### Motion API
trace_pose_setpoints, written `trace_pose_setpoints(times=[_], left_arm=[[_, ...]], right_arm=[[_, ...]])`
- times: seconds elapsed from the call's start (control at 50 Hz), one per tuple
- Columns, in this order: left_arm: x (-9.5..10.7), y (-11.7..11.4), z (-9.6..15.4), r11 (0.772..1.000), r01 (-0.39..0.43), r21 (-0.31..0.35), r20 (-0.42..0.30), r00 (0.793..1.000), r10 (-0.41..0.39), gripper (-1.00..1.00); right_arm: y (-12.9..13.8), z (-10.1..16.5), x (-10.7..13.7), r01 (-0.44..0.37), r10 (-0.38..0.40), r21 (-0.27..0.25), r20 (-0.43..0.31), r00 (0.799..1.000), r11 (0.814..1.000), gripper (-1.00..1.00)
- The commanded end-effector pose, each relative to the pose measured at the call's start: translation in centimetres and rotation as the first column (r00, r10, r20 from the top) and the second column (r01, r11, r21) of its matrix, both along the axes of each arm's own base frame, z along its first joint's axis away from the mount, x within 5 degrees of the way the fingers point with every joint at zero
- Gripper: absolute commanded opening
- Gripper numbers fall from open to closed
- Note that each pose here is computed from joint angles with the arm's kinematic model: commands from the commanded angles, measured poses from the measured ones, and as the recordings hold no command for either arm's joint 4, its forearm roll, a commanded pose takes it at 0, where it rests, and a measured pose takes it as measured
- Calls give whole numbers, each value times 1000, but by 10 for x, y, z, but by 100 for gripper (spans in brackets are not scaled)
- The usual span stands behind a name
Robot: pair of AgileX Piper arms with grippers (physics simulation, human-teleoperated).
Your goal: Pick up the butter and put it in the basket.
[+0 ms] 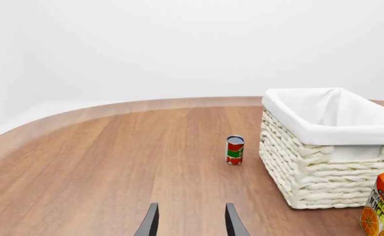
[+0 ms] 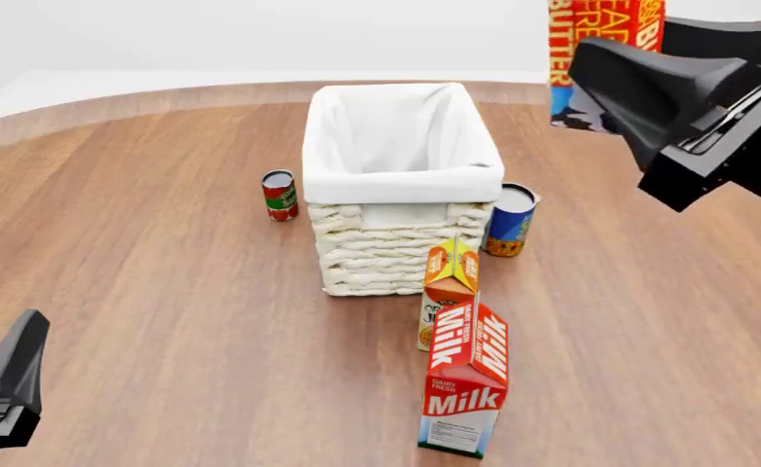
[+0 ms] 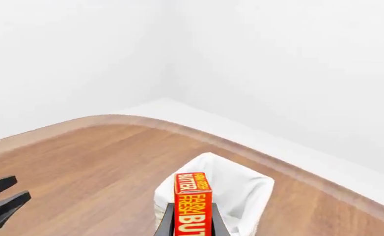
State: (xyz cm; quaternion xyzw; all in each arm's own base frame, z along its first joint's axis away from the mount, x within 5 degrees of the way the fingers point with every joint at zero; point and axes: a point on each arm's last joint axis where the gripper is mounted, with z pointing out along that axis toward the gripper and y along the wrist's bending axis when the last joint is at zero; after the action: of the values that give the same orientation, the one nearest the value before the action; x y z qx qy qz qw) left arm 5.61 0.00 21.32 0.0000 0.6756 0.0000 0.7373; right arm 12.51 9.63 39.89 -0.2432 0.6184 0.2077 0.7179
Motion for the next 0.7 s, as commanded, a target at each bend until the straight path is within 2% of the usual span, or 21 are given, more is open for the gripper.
trace_pose_setpoints(times=[0.02, 0.08, 0.14, 0.28, 0.36, 0.44, 0.56, 0.7], left_arm=[[0, 0, 0, 1000, 0, 0, 0, 1000, 0, 100], [0, 0, 0, 1000, 0, 0, 0, 1000, 0, 100], [0, 0, 0, 1000, 0, 0, 0, 1000, 0, 100], [0, 0, 0, 1000, 0, 0, 0, 1000, 0, 100], [0, 0, 0, 1000, 0, 0, 0, 1000, 0, 100], [0, 0, 0, 1000, 0, 0, 0, 1000, 0, 100], [0, 0, 0, 1000, 0, 0, 0, 1000, 0, 100], [0, 0, 0, 1000, 0, 0, 0, 1000, 0, 100]], right_arm=[[-2, 7, -7, -37, 28, 148, 63, 998, 988, -100], [0, 7, -6, -47, 36, 172, 63, 997, 984, -100], [2, 4, -4, -53, 42, 171, 67, 997, 984, -100], [11, 0, 1, -86, 74, 233, 59, 995, 969, -100], [15, -2, 5, -89, 77, 241, 59, 995, 966, -100], [18, -1, 10, -97, 85, 281, 54, 995, 955, -100], [30, -2, 24, -100, 88, 297, 55, 995, 950, -100], [39, 10, 32, -111, 96, 306, 64, 993, 946, -100]])
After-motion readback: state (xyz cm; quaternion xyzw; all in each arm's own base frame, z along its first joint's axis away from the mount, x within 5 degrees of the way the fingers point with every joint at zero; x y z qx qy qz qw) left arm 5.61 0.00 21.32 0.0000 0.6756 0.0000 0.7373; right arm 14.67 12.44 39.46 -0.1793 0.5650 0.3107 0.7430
